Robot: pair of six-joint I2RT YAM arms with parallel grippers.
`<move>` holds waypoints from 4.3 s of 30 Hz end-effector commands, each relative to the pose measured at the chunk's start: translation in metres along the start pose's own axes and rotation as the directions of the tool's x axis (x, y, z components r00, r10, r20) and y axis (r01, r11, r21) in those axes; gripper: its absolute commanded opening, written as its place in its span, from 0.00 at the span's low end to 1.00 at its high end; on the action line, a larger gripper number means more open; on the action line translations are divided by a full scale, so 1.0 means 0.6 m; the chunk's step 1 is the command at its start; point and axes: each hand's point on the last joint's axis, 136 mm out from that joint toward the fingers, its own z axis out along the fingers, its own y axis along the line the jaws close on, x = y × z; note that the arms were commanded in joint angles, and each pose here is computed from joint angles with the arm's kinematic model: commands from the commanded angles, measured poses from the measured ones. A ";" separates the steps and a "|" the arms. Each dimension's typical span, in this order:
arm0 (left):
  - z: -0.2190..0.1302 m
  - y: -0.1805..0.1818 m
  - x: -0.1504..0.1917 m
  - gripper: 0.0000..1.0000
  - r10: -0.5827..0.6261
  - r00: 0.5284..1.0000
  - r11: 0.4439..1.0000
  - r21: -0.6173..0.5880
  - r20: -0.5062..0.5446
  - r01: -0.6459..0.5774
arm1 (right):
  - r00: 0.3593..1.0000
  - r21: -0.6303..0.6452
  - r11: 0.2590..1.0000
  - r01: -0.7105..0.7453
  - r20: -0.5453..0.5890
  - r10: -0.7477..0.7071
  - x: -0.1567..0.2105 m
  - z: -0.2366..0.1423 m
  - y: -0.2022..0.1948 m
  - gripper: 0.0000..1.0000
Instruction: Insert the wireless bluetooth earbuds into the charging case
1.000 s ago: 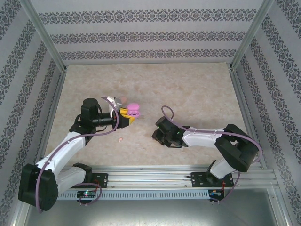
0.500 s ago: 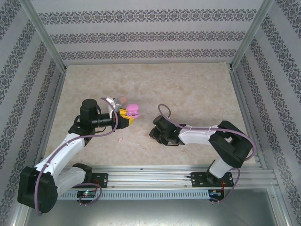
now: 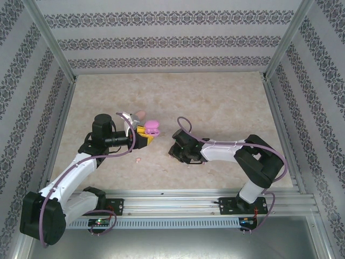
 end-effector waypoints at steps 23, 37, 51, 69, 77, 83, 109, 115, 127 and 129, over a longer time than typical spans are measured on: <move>-0.003 -0.006 -0.017 0.24 0.058 0.998 0.998 0.019 0.033 -0.059 | 0.976 0.039 0.979 0.202 0.081 -0.205 -0.035 -0.125 0.023 0.15; 0.026 -0.022 -0.051 0.24 0.159 0.980 0.980 0.098 0.119 -0.171 | 0.912 -0.128 0.914 0.385 0.202 -0.357 -0.038 -0.296 0.087 0.14; 0.067 -0.030 -0.059 0.24 0.227 0.970 0.967 0.102 0.087 -0.235 | 0.835 -0.285 0.785 0.550 0.211 -0.508 0.004 -0.398 0.197 0.14; 0.075 -0.033 -0.054 0.24 0.221 0.972 0.967 0.112 0.075 -0.228 | 0.790 -0.302 0.732 0.611 0.189 -0.583 0.012 -0.360 0.278 0.14; 0.075 -0.035 -0.056 0.24 0.220 0.973 0.967 0.117 0.077 -0.227 | 0.784 -0.282 0.732 0.620 0.190 -0.591 0.005 -0.343 0.286 0.14; 0.075 -0.035 -0.055 0.24 0.221 0.973 0.967 0.116 0.067 -0.228 | 0.776 -0.261 0.731 0.631 0.185 -0.603 0.001 -0.334 0.288 0.14; 0.071 -0.037 -0.056 0.24 0.231 0.971 0.965 0.110 0.066 -0.237 | 0.767 -0.188 0.745 0.640 0.113 -0.631 0.012 -0.301 0.277 0.23; 0.069 -0.039 -0.054 0.24 0.234 0.970 0.964 0.112 0.060 -0.240 | 0.784 -0.180 0.764 0.620 0.115 -0.610 0.010 -0.299 0.271 0.33; 0.070 -0.036 -0.051 0.24 0.236 0.970 0.965 0.106 0.062 -0.241 | 0.804 -0.219 0.774 0.594 0.185 -0.565 0.003 -0.342 0.280 0.40; 0.070 -0.036 -0.053 0.24 0.235 0.970 0.965 0.104 0.068 -0.242 | 0.811 -0.214 0.783 0.585 0.194 -0.553 -0.001 -0.343 0.274 0.36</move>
